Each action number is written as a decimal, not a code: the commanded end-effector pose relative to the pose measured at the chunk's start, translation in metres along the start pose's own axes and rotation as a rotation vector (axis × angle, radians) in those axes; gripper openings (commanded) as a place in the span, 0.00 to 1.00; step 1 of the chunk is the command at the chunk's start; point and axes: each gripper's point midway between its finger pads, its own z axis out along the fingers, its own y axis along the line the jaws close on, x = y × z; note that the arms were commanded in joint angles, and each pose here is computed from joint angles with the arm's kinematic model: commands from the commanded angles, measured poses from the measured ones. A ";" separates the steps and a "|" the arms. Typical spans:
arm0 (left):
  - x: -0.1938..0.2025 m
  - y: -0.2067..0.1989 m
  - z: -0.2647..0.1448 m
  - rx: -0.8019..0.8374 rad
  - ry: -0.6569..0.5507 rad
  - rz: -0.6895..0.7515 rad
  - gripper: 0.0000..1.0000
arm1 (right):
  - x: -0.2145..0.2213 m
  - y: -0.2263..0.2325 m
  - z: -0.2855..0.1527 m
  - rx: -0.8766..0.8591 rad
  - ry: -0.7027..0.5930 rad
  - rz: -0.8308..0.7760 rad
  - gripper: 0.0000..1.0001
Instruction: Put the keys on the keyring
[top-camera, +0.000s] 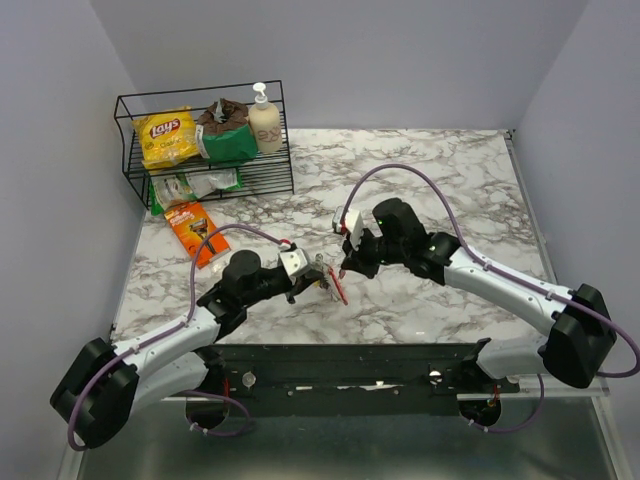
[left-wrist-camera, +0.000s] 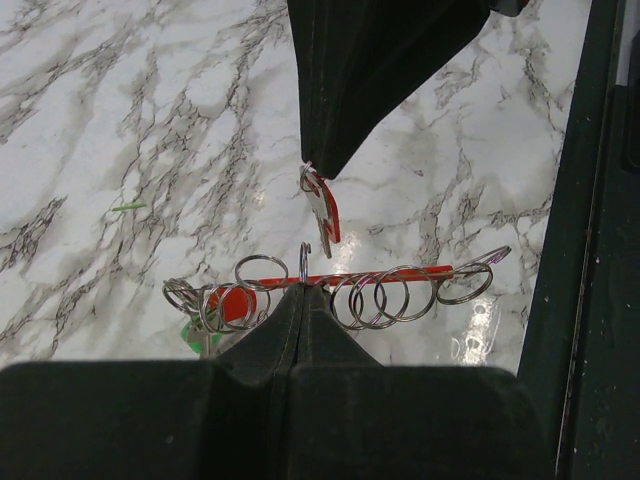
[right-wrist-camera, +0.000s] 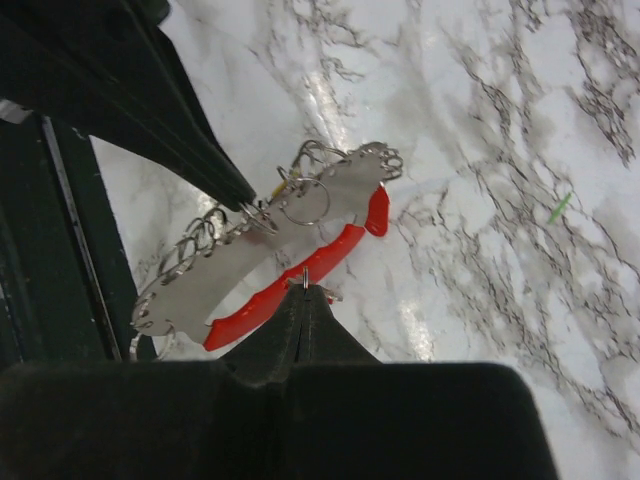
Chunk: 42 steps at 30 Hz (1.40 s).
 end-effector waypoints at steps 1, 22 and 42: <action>-0.021 -0.002 0.006 0.028 -0.048 0.007 0.00 | -0.019 0.021 -0.004 -0.114 -0.116 -0.047 0.01; -0.022 0.003 0.010 0.011 -0.022 -0.027 0.00 | -0.024 0.022 0.013 -0.161 -0.119 -0.021 0.01; -0.025 0.002 0.008 0.013 -0.034 -0.019 0.00 | -0.018 0.009 0.021 -0.104 -0.074 0.002 0.01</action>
